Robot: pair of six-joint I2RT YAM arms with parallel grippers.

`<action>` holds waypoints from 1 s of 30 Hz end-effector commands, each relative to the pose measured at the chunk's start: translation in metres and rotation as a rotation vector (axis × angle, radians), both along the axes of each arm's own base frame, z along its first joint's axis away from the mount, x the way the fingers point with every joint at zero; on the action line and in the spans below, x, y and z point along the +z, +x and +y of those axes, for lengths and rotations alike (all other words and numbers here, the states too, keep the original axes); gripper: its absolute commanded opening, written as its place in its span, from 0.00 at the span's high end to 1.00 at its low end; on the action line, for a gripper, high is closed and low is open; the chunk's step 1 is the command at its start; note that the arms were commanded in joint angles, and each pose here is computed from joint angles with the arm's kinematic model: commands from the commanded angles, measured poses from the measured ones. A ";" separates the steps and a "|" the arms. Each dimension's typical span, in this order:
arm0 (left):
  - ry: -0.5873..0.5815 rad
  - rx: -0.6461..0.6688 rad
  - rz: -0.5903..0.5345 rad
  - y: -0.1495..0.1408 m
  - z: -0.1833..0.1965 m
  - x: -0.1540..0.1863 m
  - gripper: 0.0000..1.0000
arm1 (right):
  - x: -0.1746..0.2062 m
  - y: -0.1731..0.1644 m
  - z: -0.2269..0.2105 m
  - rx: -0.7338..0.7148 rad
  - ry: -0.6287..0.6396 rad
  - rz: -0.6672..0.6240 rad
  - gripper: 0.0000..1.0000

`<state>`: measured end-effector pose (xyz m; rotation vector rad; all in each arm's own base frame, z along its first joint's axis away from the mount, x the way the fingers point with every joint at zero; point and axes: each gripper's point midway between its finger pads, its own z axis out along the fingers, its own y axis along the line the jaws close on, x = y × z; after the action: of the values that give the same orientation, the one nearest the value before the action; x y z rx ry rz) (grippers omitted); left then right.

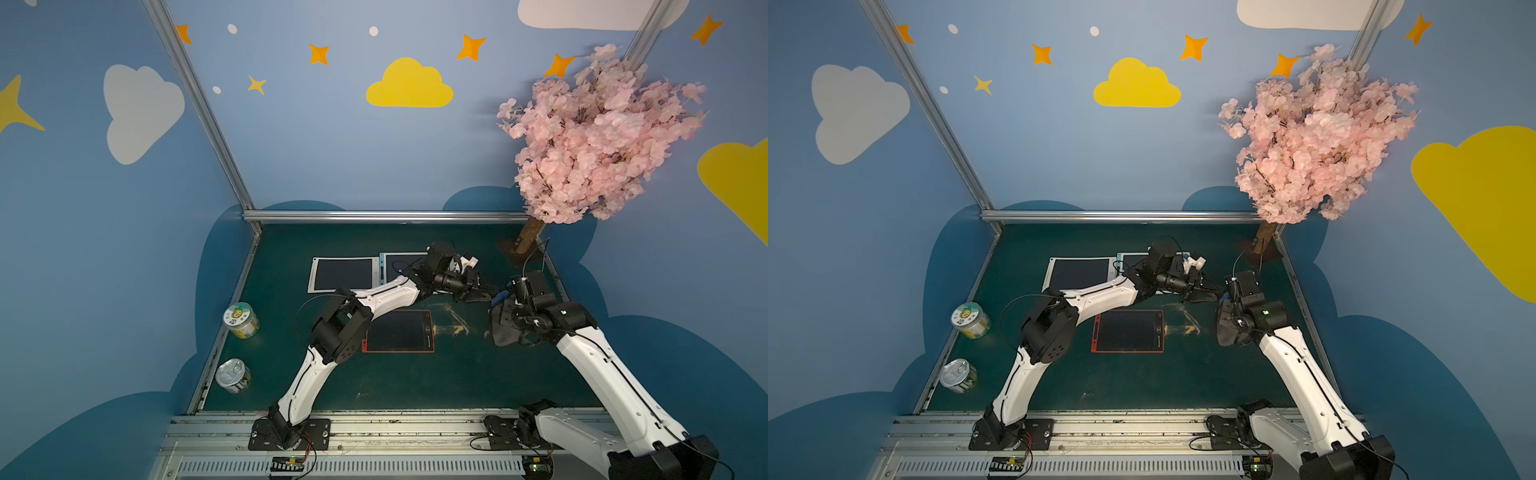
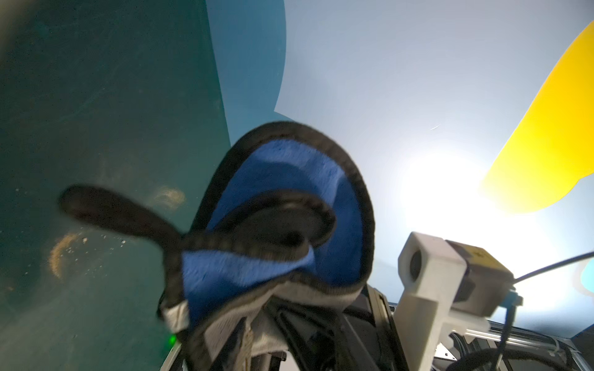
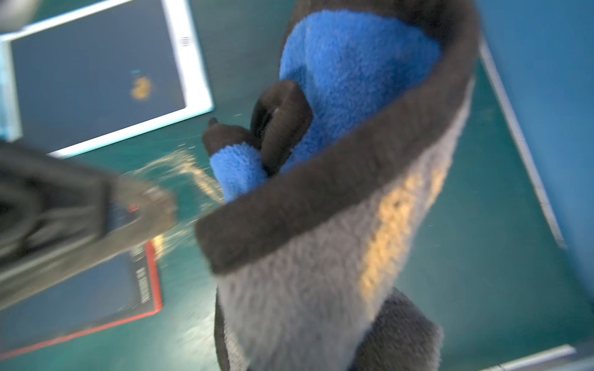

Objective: Wipe the drawing tablet
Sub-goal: Adjust the cleaning item.

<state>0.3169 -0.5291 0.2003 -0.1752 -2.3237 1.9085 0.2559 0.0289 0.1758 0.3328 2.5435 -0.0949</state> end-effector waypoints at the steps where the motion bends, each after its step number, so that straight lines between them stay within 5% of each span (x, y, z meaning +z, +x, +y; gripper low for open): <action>1: 0.024 -0.017 -0.008 -0.007 0.013 -0.001 0.58 | 0.012 0.003 -0.029 -0.128 -0.093 -0.030 1.00; 10: 0.001 -0.053 0.003 -0.013 0.005 0.004 0.57 | 0.002 0.026 0.024 0.029 0.156 -0.051 1.00; 30: -0.014 -0.074 0.009 -0.016 0.005 0.002 0.56 | 0.006 0.035 0.067 0.151 0.306 0.004 1.00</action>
<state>0.3041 -0.5240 0.1933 -0.2018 -2.2889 1.8585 0.2857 0.0847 0.1606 0.3010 2.6335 0.2757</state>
